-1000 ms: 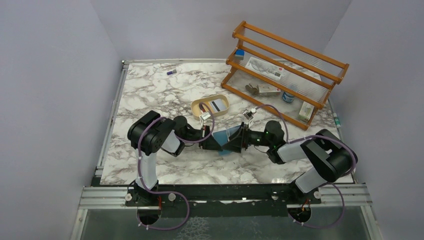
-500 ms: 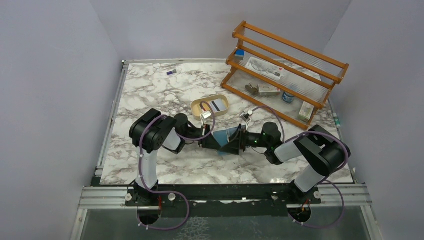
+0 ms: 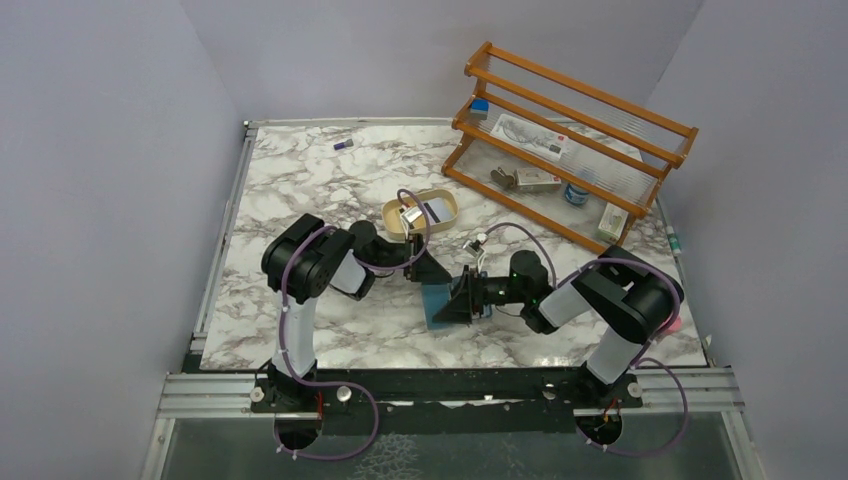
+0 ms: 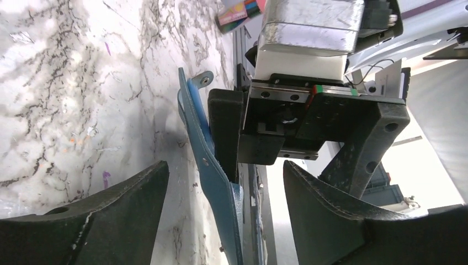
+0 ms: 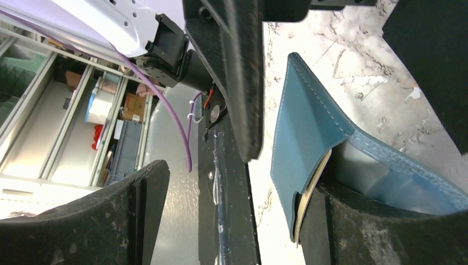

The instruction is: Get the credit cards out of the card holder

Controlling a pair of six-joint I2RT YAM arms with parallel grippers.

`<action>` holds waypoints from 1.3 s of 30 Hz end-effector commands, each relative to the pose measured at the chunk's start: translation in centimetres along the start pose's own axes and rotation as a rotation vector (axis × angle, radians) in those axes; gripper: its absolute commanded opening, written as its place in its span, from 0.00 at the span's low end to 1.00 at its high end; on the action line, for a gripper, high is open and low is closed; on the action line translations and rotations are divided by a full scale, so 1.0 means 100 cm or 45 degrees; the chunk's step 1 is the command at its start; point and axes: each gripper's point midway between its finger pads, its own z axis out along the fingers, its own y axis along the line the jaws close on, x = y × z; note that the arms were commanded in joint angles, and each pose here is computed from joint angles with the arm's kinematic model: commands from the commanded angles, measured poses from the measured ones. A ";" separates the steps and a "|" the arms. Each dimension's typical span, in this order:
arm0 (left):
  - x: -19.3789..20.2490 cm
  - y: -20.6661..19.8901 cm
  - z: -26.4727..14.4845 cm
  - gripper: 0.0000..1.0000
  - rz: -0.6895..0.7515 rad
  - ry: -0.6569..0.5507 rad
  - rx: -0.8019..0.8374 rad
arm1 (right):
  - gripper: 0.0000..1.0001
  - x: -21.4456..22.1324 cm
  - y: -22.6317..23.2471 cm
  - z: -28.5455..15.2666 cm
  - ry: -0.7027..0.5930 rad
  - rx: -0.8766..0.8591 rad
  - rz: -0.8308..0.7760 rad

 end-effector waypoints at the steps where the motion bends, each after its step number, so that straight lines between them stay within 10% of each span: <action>1: -0.008 -0.004 -0.003 0.78 0.036 -0.071 0.022 | 0.83 0.006 -0.001 -0.003 -0.002 0.002 0.020; 14: -0.001 -0.010 -0.020 0.82 0.050 -0.172 -0.013 | 0.82 -0.016 -0.011 -0.016 -0.128 0.092 0.002; 39: -0.031 -0.030 -0.027 0.30 0.204 -0.316 -0.005 | 0.82 -0.027 -0.007 -0.018 -0.119 0.047 -0.023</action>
